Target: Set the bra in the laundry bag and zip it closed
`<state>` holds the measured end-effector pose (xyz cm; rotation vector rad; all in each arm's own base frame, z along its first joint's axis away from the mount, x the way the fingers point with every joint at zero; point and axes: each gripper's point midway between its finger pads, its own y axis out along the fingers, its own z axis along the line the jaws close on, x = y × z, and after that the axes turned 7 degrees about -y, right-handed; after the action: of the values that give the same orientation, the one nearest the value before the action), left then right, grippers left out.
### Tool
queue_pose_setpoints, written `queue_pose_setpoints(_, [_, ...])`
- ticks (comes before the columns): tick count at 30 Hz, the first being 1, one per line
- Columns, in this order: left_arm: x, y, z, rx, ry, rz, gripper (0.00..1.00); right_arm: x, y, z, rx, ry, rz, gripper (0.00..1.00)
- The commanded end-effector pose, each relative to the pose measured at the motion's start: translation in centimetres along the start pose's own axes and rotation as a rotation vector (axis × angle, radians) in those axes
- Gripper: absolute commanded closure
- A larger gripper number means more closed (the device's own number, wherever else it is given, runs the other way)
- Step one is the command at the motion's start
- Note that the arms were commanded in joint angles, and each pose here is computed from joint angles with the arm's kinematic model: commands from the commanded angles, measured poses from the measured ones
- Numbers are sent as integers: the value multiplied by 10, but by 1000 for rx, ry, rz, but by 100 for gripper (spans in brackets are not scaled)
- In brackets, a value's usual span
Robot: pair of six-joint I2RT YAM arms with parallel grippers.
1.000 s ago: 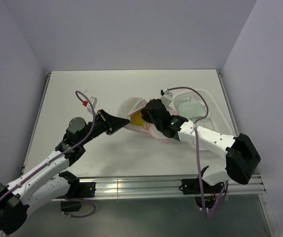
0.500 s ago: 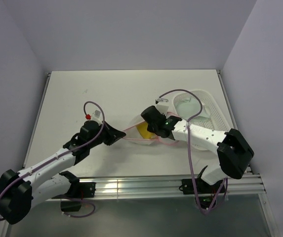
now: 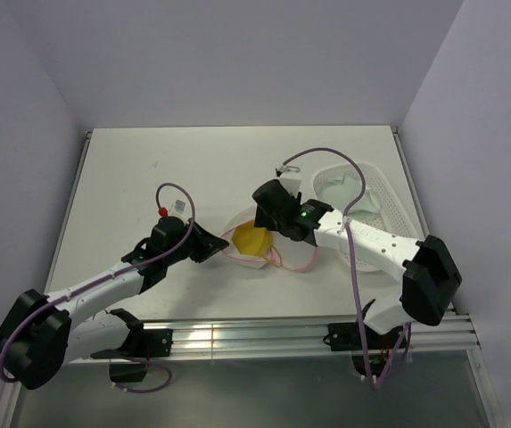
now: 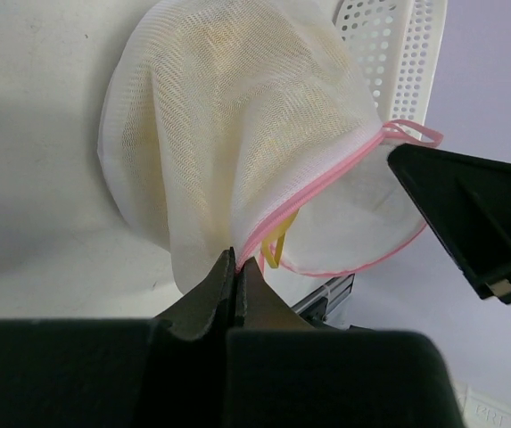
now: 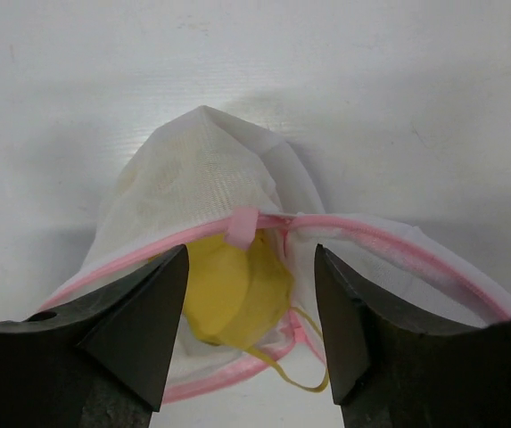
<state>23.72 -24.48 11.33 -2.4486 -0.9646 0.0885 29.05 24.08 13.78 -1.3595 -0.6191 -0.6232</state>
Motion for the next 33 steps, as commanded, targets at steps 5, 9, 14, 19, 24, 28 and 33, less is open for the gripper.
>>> queue_pose_setpoints(5, [13, 2, -28, -64, 25, -44, 100, 49, -54, -9, 18, 29, -128, 30])
queue_pose_setpoints(9, [13, 3, -32, -69, 21, -39, 100, 59, -78, -36, -18, 33, -188, 28])
queue_pose_setpoints(14, [14, 3, -35, -73, 17, -36, 100, 49, -87, -67, 44, 78, -196, 27])
queue_pose_setpoints(19, [14, 5, -36, -74, 12, -26, 100, 12, -71, -91, 66, 53, -133, 26])
queue_pose_setpoints(24, [14, 6, -38, -72, 13, -25, 100, -3, -70, -97, 93, 76, -148, 23])
queue_pose_setpoints(28, [14, 7, -39, -70, 14, -22, 100, -16, -68, -97, 133, 82, -150, 22])
queue_pose_setpoints(33, [13, 9, -39, -66, 18, -14, 100, -28, -60, -88, 198, 108, -124, 25])
